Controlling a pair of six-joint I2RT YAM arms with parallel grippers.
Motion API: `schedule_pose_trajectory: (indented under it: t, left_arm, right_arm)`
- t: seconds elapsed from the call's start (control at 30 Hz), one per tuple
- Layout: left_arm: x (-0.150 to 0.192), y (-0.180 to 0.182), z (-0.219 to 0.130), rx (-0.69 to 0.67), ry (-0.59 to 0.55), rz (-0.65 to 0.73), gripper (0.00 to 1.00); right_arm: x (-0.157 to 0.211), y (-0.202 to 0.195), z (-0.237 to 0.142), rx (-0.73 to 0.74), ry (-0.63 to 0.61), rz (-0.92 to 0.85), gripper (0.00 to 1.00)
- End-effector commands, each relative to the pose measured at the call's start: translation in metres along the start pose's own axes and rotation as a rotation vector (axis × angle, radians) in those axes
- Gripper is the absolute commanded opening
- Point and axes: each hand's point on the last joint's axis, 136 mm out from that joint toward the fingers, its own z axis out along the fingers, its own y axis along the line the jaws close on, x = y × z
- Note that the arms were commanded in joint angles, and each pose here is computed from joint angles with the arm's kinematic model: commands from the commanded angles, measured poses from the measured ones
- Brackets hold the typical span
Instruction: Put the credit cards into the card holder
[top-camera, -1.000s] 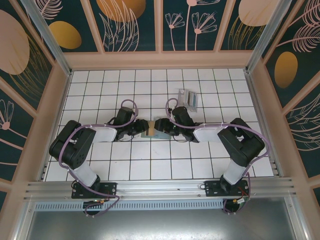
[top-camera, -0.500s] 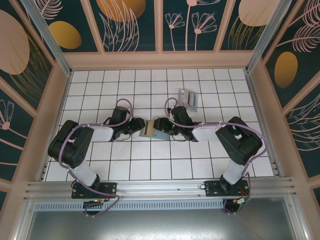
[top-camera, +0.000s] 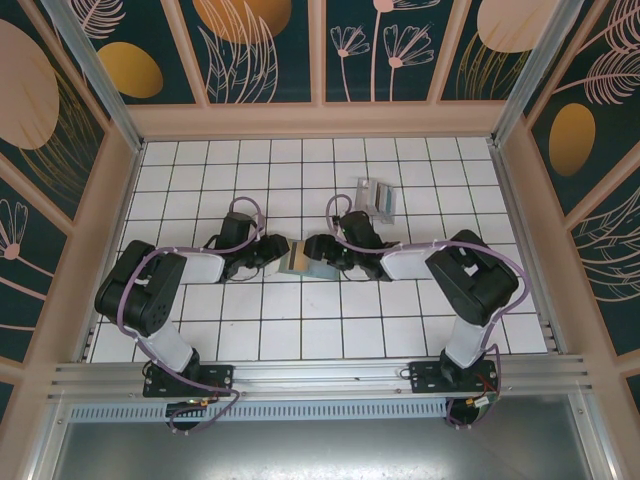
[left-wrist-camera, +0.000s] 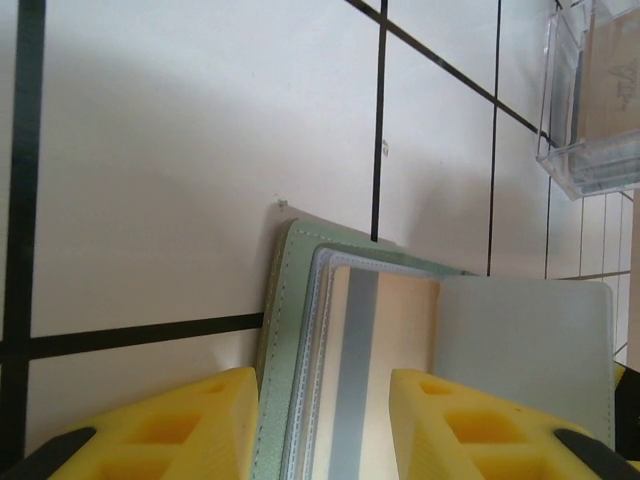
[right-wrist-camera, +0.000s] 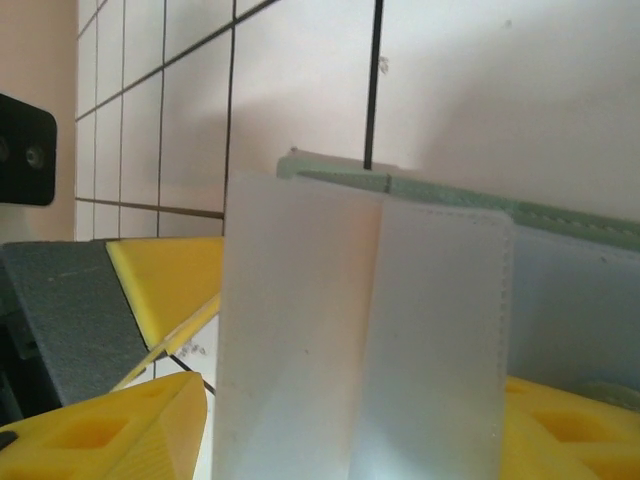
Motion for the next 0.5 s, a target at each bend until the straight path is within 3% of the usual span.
schedule_pose_trajectory:
  t: [0.0, 0.23, 0.47]
  left_arm:
    - [-0.004, -0.01, -0.004, 0.048, -0.014, 0.002, 0.41]
    - [-0.006, -0.011, -0.003, 0.067, -0.015, -0.004, 0.41]
    - [-0.008, -0.011, -0.004, 0.073, -0.019, -0.003, 0.41]
  right_arm:
    - [-0.006, 0.009, 0.008, -0.014, 0.0, -0.023, 0.69]
    - [-0.01, 0.01, 0.019, 0.025, 0.025, -0.02, 0.69]
    - [-0.021, 0.001, 0.002, 0.152, -0.02, -0.029, 0.7]
